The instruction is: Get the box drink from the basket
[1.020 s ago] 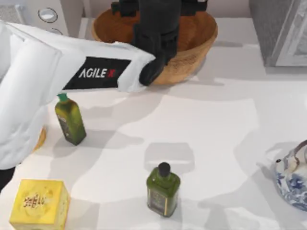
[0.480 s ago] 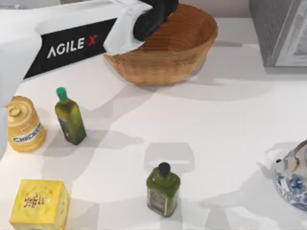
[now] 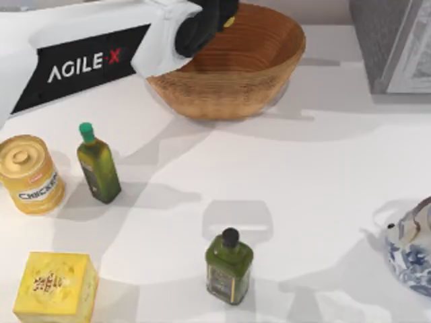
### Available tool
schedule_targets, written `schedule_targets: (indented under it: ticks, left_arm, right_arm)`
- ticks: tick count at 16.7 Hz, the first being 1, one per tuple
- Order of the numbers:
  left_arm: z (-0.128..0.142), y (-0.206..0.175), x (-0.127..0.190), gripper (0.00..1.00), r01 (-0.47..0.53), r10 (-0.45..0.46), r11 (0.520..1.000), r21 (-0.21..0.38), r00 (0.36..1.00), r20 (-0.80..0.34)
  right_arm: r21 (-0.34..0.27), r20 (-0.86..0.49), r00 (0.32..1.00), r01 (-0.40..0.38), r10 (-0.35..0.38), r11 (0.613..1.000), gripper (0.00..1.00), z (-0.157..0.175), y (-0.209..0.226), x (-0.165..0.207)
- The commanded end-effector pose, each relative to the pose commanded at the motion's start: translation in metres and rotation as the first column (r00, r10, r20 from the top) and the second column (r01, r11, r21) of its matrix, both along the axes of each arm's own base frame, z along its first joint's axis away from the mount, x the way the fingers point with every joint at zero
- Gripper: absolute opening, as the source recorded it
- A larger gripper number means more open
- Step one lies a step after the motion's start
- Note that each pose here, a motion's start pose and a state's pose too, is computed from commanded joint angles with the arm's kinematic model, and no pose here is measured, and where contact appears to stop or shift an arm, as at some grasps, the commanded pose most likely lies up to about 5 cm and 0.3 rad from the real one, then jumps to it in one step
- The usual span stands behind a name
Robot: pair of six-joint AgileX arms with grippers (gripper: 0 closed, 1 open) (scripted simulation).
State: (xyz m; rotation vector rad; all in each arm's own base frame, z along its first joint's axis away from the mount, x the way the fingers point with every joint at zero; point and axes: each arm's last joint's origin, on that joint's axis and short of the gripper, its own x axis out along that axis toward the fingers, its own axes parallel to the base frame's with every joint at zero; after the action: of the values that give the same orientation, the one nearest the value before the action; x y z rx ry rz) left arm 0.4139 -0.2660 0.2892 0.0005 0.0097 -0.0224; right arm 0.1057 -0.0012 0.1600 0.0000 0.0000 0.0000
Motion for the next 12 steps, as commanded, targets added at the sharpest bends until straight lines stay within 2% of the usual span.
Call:
schedule_targets:
  ticks: [3,6,9,12]
  left_arm:
    - [0.019,0.032,-0.017,0.00,0.002,-0.002,1.000,0.004,1.000,-0.007]
    - [0.044,0.078,-0.047,0.00,0.001,-0.001,1.000,-0.003,1.000,0.000]
    - [0.061,0.131,-0.094,0.00,-0.001,0.001,1.000,-0.010,1.000,0.010]
    - [0.056,0.181,-0.150,0.00,-0.004,0.004,1.000,-0.008,1.000,0.007]
  right_arm:
    - [0.000,0.000,1.000,0.000,0.000,1.000,1.00,0.000,0.000,0.000]
    - [0.000,0.000,1.000,0.000,0.000,1.000,1.00,0.000,0.000,0.000]
    - [0.000,0.000,1.000,0.000,0.000,1.000,1.00,0.000,0.000,0.000]
    - [0.000,0.000,1.000,0.000,0.000,1.000,1.00,0.000,0.000,0.000]
